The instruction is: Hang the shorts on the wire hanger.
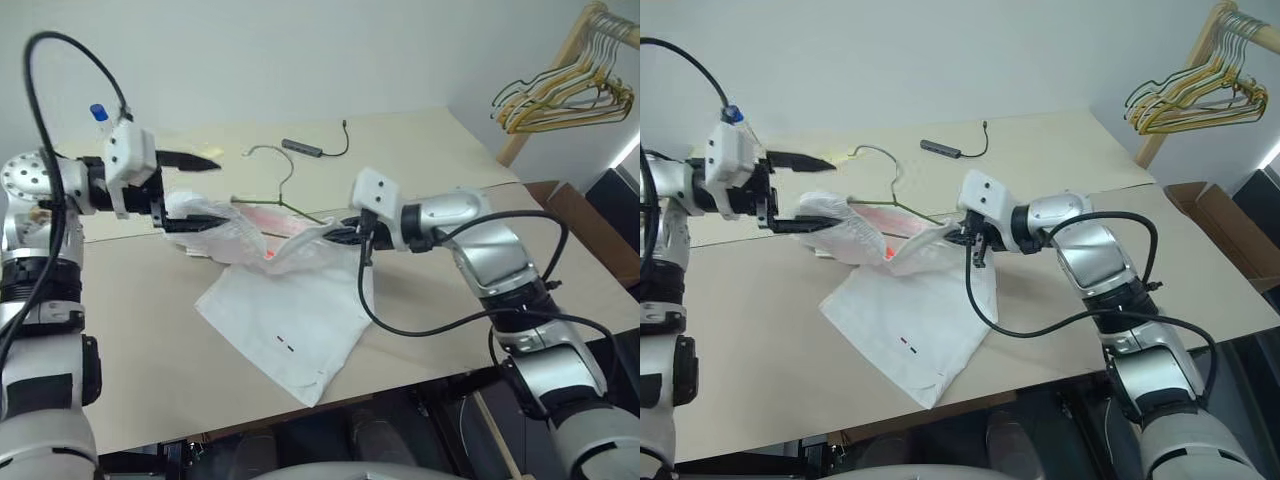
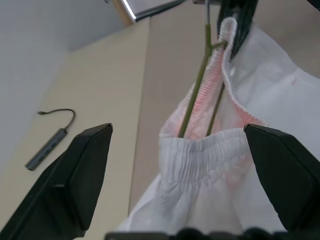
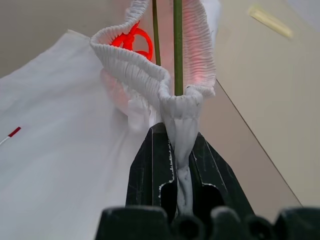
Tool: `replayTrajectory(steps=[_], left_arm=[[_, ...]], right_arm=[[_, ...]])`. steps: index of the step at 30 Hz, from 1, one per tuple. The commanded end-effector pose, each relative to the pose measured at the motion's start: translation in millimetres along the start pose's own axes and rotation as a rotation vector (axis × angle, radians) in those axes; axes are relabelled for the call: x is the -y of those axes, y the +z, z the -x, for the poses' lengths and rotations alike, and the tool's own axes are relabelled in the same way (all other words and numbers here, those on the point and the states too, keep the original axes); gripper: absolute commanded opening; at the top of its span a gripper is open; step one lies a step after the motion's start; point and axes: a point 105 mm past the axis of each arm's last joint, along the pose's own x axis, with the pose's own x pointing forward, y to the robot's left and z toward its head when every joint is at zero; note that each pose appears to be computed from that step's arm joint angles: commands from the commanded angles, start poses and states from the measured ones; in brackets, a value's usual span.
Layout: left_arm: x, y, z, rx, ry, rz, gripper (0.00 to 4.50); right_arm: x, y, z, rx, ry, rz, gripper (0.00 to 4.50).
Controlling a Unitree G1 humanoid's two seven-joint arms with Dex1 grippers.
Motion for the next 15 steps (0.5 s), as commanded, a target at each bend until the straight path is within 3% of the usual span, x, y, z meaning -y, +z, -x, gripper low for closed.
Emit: replayTrajectory(steps=[1,9,15], left_arm=[[-17,22,11,0.109,0.132,-0.026,4.44],[3,24,6,0.264,0.15,0.036,4.44],[25,28,-14,0.367,0.096,0.098,4.44]], right_arm=[[14,9,26,0.037,-0.116,-0.026,0.0],[31,-11,87,-0.065,-0.383,-0.295,0.0],[45,-42,147,-0.181,-0.658,-0.589,0.0]])
